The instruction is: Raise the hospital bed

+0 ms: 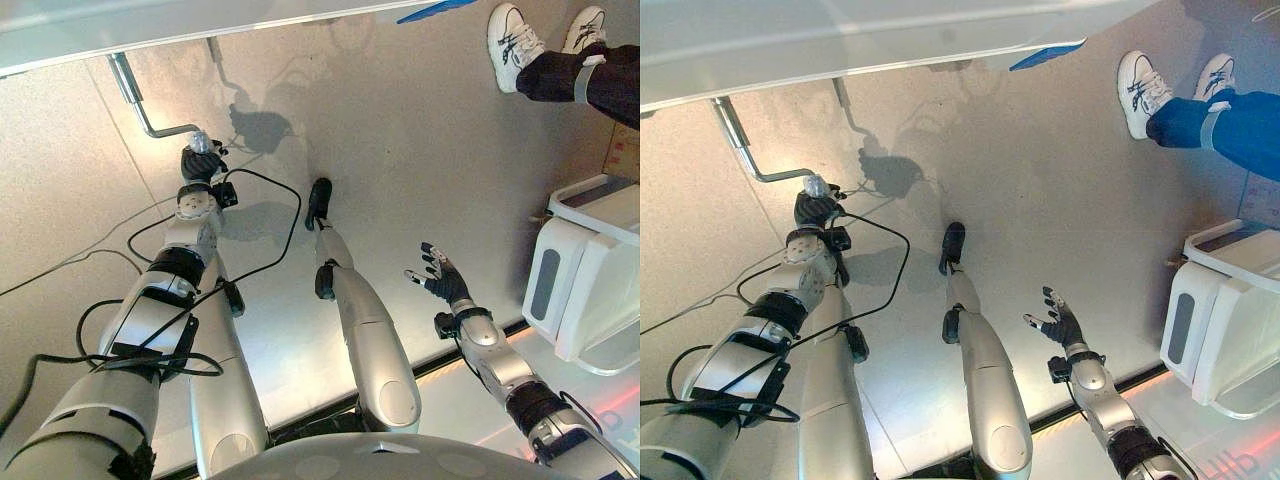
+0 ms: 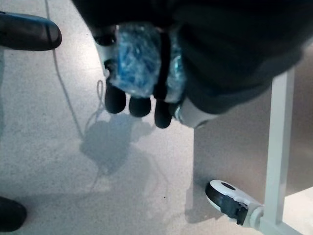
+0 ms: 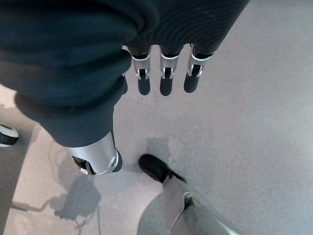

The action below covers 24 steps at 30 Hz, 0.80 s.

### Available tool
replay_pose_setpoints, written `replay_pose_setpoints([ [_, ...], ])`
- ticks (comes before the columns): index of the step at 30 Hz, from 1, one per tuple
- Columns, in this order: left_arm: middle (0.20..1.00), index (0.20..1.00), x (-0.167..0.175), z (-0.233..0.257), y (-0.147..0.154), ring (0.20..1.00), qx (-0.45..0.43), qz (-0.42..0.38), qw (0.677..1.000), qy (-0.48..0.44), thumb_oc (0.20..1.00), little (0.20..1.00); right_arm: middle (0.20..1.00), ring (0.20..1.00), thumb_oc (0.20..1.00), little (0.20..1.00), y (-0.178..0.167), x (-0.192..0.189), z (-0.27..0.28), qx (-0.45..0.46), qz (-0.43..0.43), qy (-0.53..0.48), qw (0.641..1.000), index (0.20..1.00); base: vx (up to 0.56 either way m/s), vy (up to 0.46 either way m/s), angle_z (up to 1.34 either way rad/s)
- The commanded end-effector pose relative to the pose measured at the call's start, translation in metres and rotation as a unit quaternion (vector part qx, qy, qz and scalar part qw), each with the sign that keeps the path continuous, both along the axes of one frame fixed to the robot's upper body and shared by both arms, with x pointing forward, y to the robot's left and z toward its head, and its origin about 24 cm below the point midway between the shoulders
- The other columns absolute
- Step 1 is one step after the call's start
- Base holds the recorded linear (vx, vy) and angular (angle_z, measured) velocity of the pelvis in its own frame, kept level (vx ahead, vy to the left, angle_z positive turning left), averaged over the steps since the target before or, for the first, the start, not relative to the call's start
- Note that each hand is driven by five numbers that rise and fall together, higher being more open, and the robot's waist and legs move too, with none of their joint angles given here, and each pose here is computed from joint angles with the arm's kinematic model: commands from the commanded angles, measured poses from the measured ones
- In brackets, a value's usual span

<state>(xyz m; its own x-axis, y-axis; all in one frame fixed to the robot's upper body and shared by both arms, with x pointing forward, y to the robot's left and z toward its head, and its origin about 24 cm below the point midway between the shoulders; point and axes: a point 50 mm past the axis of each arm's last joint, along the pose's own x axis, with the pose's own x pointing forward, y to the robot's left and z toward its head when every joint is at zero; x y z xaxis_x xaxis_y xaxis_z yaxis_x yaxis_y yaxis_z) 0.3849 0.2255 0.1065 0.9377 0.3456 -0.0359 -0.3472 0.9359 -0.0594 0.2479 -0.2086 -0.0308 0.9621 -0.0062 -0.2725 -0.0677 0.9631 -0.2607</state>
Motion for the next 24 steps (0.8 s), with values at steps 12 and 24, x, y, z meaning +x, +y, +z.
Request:
replay_pose_setpoints([
  [12, 0.200, 0.200, 0.003, 0.012, -0.014, 0.200, 0.052, -0.033, 0.998, -0.027, 0.200, 0.200, 1.000, 1.000, 1.000, 1.000, -0.020, -0.006, 0.003, -0.011, -0.019, -0.003, 1.000, 1.000, 0.00, -0.003, -0.01],
  [24, 0.200, 0.200, -0.005, -0.005, -0.040, 0.200, 0.066, -0.090, 0.994, -0.020, 0.200, 0.200, 1.000, 1.000, 1.000, 1.000, -0.018, -0.017, -0.016, -0.043, 0.009, 0.052, 0.998, 1.000, -0.01, -0.010, -0.12],
])
